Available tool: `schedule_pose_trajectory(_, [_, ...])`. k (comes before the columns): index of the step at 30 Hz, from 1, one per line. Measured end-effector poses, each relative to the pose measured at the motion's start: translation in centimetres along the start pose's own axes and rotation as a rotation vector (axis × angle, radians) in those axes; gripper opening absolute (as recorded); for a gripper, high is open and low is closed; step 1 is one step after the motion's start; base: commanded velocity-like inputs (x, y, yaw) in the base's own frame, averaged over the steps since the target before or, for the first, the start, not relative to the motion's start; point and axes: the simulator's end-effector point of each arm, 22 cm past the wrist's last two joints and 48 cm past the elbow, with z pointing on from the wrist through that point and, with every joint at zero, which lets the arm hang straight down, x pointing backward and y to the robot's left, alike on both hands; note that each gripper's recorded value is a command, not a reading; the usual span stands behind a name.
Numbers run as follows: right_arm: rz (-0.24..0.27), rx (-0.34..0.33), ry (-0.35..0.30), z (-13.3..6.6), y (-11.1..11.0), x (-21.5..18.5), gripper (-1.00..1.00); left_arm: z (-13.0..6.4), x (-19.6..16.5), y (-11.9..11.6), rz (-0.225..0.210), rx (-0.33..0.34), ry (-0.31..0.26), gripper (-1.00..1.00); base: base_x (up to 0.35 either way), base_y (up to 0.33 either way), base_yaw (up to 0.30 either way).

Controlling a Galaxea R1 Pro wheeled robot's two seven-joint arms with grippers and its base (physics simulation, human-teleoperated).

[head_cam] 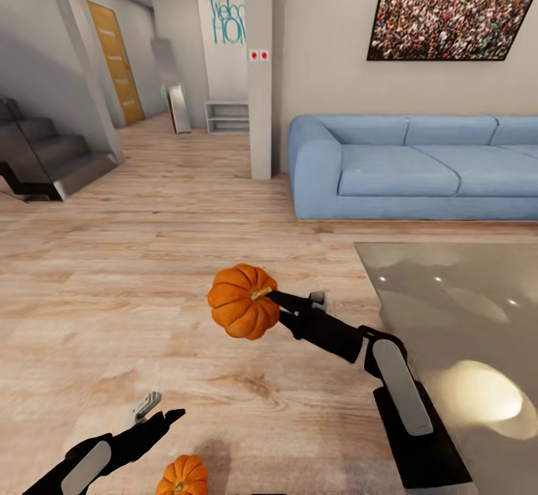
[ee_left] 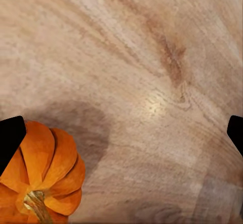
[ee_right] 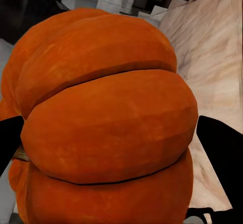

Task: Place each of the two pumpkins and all three candles from the living room inside a cabinet in the living room (use any cabinet), then make sure every cabinet is closed, and position the cauldron so it is next to a table in the living room.

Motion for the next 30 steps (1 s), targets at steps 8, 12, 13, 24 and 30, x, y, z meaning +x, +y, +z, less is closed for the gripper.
schedule_pose_trajectory(8, [0.067, 0.076, 0.026, 2.2, -4.6, 1.8, -1.00, 0.5, 0.8, 0.6, -0.008, -0.010, 0.017, 1.00, 0.000, 0.000, 0.000])
schedule_pose_trajectory(12, [0.099, 0.094, 0.049, 2.3, -6.2, 2.8, -1.00, 0.9, 1.3, 1.2, -0.014, -0.019, 0.029, 1.00, 0.000, 0.000, 0.000])
schedule_pose_trajectory(13, [0.107, 0.093, 0.051, 2.4, -6.5, 2.9, -1.00, 1.0, 1.5, 1.3, -0.015, -0.022, 0.032, 1.00, 0.000, 0.000, 0.000])
schedule_pose_trajectory(24, [0.126, 0.100, 0.078, 2.8, -8.3, 4.1, -1.00, 1.7, 2.7, 3.2, -0.031, -0.051, 0.061, 1.00, 0.000, 0.000, 0.000])
schedule_pose_trajectory(30, [0.127, 0.103, 0.105, 3.7, -9.1, 5.6, -1.00, 2.0, 3.6, 4.6, -0.043, -0.075, 0.080, 1.00, 0.000, 0.000, 0.000])
